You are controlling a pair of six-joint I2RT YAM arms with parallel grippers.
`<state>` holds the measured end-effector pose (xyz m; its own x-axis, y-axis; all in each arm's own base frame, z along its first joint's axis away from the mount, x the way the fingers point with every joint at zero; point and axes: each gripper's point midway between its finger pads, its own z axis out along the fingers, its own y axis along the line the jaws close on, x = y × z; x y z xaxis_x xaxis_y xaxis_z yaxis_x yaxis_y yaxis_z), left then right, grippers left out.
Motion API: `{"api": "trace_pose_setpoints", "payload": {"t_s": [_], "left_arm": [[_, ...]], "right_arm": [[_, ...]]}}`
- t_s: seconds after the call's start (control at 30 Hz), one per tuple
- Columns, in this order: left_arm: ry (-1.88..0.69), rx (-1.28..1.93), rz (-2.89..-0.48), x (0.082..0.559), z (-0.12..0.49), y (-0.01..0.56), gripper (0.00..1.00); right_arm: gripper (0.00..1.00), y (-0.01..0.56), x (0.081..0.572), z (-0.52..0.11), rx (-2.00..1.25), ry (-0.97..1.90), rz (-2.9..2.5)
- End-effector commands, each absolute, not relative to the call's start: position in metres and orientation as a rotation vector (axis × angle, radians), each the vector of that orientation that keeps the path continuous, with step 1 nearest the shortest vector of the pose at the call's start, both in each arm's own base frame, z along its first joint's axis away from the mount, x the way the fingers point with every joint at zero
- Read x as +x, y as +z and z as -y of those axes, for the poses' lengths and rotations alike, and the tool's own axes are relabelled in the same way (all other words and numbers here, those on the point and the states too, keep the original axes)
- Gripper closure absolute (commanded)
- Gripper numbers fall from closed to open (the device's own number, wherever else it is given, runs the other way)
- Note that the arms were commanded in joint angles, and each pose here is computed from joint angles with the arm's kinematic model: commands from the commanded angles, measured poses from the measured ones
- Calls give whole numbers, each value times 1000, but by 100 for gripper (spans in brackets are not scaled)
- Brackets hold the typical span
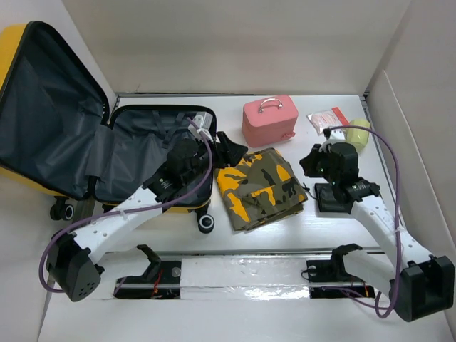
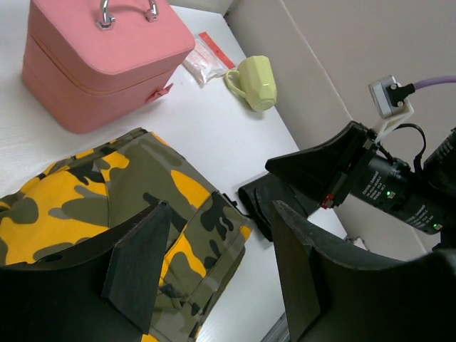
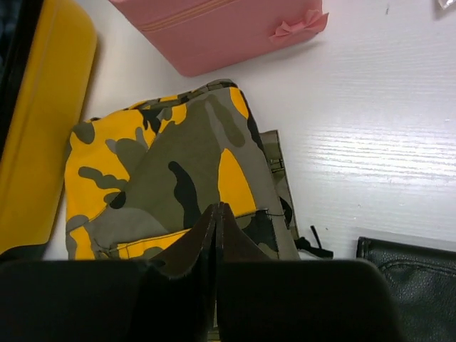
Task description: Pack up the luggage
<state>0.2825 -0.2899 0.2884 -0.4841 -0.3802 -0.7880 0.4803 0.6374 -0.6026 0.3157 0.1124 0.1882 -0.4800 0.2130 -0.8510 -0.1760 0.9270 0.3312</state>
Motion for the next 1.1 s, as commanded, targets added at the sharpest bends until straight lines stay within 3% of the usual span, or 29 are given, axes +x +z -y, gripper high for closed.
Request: {"api": "trace_pose_setpoints", "payload": {"t_s": [0.0, 0.07, 0.1, 0.13, 0.23, 0.33, 0.4, 0.6, 0.7, 0.8, 0.93, 1.07], "left_arm": [[-980, 73, -1767, 281, 277, 300, 45], [-963, 77, -1793, 279, 275, 293, 47], [-964, 76, -1795, 277, 274, 291, 53], [-971, 80, -1800, 276, 274, 289, 58], [-1022, 98, -1780, 267, 275, 286, 78], [-1037, 114, -1791, 262, 276, 278, 92], [-1034, 124, -1826, 262, 279, 267, 100], [-1054, 138, -1872, 257, 283, 249, 100], [-1029, 138, -1889, 259, 281, 244, 100], [-1033, 144, -1901, 259, 284, 240, 100], [-1038, 169, -1936, 259, 290, 228, 100], [-1042, 207, -1973, 261, 298, 214, 84]], "right_arm": [[100, 210, 332, -118, 5, 488, -1946], [100, 201, 337, -118, 11, 479, -1971], [93, 195, 338, -118, 15, 471, -1985], [63, 184, 340, -116, 29, 452, -2016], [12, 165, 345, -109, 63, 414, -2059], [8, 138, 351, -108, 75, 398, -2125], [8, 119, 354, -110, 75, 393, -2192], [12, 85, 363, -114, 121, 396, -2273], [21, 72, 370, -126, 117, 461, -2295], [40, 60, 370, -135, 120, 527, -2317], [81, 56, 370, -129, 162, 559, -2323], [95, 67, 372, -95, 272, 518, -2261]]}}
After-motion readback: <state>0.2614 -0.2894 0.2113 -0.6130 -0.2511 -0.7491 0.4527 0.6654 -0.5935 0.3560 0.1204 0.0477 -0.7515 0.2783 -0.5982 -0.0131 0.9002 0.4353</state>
